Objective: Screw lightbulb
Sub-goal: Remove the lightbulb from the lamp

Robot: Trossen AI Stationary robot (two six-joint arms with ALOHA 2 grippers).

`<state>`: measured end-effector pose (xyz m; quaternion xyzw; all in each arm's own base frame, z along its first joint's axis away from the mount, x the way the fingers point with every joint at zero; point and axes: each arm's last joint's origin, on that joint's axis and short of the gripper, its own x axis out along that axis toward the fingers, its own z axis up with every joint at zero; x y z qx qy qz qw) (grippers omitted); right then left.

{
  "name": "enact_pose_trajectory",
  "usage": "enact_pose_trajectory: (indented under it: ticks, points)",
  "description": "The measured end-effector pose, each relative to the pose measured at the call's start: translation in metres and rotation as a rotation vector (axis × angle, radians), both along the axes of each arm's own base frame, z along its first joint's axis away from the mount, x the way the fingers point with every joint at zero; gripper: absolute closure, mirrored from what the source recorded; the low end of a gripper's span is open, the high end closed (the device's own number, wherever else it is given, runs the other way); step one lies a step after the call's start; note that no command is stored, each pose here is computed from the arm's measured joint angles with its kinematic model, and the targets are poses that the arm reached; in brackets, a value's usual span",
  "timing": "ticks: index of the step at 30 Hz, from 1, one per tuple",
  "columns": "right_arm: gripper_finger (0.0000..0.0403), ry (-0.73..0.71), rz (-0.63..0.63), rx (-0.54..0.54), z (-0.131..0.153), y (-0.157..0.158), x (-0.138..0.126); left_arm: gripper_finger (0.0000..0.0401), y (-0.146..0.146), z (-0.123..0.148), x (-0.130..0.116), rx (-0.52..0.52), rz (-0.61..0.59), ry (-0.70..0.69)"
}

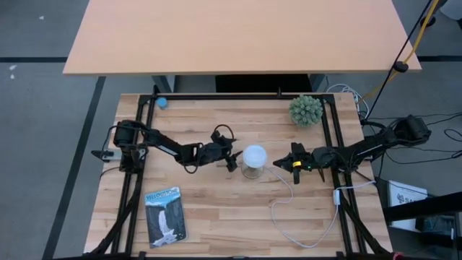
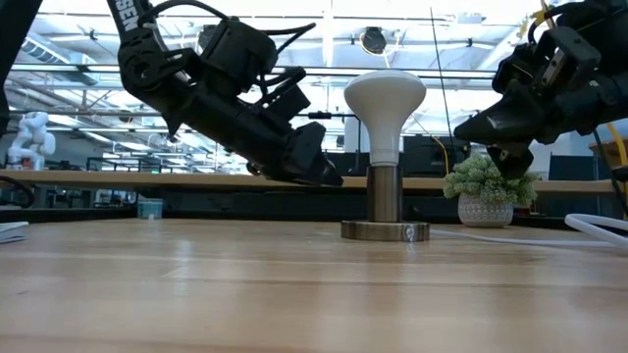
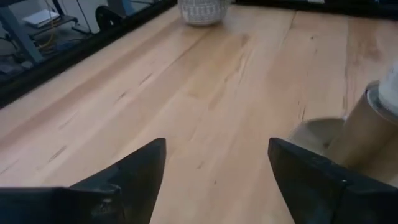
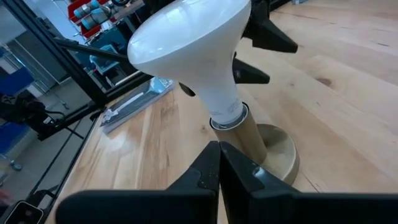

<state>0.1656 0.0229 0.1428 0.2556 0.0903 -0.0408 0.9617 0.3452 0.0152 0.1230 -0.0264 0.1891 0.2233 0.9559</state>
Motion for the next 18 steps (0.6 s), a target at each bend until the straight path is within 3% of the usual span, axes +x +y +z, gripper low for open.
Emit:
enact_pose_trajectory:
  ticks: [4,7,10,13,18]
  points:
    - [0.0403,0.007,0.003,-0.001,-0.001,0.0,0.0,0.011,0.004,0.0,0.0,-0.001,0.011,0.005]
    - [0.0403,0.008,0.018,0.003,-0.001,0.001,0.0,0.011,0.004,-0.003,-0.001,-0.071,-0.003,0.009]
    - [0.0403,0.008,0.02,0.006,-0.001,0.001,0.0,0.011,-0.003,-0.004,0.0,-0.158,-0.144,0.007]
    - [0.0403,0.017,0.019,0.005,-0.002,0.001,0.0,0.011,-0.006,-0.006,0.0,-0.165,-0.295,0.05]
    - [0.0403,0.025,0.022,-0.009,-0.002,0.001,0.0,0.011,-0.007,-0.008,0.001,-0.129,-0.347,0.057]
